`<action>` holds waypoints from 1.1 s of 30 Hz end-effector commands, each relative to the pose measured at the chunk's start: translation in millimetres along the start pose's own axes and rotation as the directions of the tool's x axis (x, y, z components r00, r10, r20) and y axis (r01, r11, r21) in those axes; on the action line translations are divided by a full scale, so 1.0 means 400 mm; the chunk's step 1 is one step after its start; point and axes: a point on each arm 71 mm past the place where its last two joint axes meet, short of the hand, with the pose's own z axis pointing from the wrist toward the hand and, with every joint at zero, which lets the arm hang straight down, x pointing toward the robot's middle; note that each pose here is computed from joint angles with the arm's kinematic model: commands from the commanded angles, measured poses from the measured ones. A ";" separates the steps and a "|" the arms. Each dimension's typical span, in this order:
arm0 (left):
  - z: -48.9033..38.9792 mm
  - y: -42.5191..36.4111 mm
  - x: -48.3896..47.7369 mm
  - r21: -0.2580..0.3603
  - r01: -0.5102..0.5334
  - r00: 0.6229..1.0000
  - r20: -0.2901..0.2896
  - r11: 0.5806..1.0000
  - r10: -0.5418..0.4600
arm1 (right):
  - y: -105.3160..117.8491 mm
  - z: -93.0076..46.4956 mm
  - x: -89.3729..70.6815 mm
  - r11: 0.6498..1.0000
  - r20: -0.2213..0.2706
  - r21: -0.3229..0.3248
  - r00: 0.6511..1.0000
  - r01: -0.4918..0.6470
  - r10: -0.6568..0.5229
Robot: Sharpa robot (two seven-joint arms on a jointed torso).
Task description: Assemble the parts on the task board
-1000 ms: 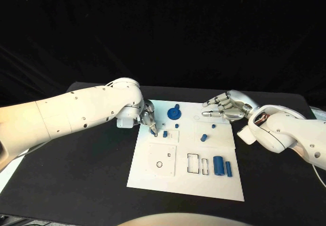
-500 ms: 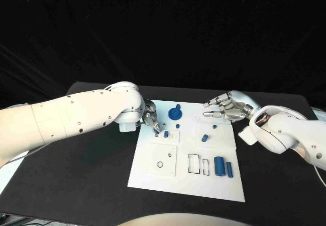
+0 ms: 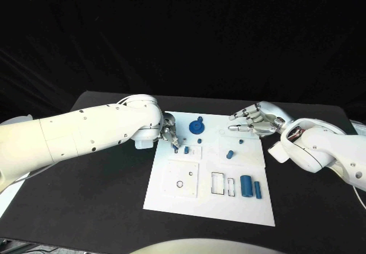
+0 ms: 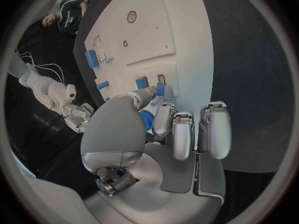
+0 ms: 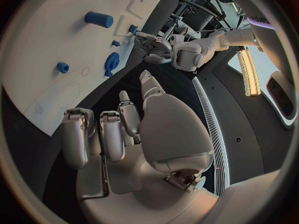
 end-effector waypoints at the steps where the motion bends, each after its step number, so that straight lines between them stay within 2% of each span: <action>1: 0.002 0.009 0.005 -0.062 -0.049 0.999 -0.019 0.997 0.048 | 0.001 0.000 0.004 1.000 -0.015 -0.007 1.000 0.005 -0.005; 19: 0.003 0.011 0.013 -0.063 -0.086 0.995 -0.058 0.994 0.082 | 0.001 0.000 0.005 1.000 -0.016 -0.008 1.000 0.005 -0.005; 33: 0.003 0.007 0.014 -0.060 -0.089 0.995 -0.060 0.994 0.085 | 0.002 0.002 0.007 1.000 -0.018 -0.010 1.000 0.004 -0.004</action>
